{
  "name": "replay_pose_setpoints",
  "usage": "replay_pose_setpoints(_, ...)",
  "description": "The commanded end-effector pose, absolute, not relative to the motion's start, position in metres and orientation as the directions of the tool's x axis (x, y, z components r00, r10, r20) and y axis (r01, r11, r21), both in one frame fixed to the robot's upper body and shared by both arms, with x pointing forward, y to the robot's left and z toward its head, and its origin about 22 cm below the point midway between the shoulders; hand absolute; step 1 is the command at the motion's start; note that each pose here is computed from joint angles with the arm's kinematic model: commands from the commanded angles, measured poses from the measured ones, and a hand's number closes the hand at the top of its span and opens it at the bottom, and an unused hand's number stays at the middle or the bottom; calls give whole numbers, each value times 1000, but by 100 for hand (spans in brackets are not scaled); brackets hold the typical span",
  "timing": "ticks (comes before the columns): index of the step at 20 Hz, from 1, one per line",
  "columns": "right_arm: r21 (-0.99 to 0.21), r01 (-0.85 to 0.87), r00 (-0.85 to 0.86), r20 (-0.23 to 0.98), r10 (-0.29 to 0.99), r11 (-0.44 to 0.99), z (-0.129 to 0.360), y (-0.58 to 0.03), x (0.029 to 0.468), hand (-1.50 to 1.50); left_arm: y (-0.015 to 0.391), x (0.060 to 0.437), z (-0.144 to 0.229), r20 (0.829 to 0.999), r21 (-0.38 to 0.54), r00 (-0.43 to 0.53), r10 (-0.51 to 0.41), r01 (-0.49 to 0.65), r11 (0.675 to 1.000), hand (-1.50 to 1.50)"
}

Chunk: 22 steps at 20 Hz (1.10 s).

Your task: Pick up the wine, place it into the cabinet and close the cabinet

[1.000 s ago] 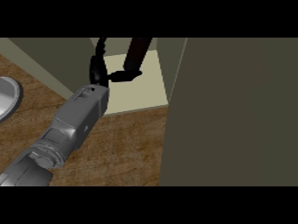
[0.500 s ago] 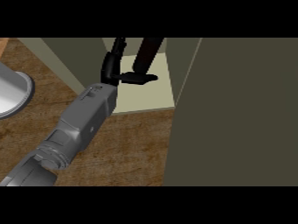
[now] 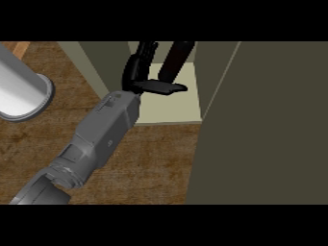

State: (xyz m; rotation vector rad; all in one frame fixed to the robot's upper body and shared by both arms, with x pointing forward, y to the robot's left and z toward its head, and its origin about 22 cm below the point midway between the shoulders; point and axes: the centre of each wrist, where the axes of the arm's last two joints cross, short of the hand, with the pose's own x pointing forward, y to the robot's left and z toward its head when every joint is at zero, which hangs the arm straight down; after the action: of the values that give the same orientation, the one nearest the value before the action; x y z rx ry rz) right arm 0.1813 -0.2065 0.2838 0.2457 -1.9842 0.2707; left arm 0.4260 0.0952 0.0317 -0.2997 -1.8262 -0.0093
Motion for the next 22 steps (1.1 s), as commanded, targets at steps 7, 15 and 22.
replay_pose_setpoints(7,-84,-268,-404,914,-33,960,288,-208,172,-150,76,421,74,930,-126,-294,220,307,943,-150)
replay_pose_setpoints(15,-56,-249,-391,919,-48,967,284,-207,165,-150,35,359,79,926,-126,-287,247,382,915,-150)
replay_pose_setpoints(22,-85,-279,-423,905,-43,956,294,-194,160,-150,23,291,76,909,-210,-278,310,336,918,-150)
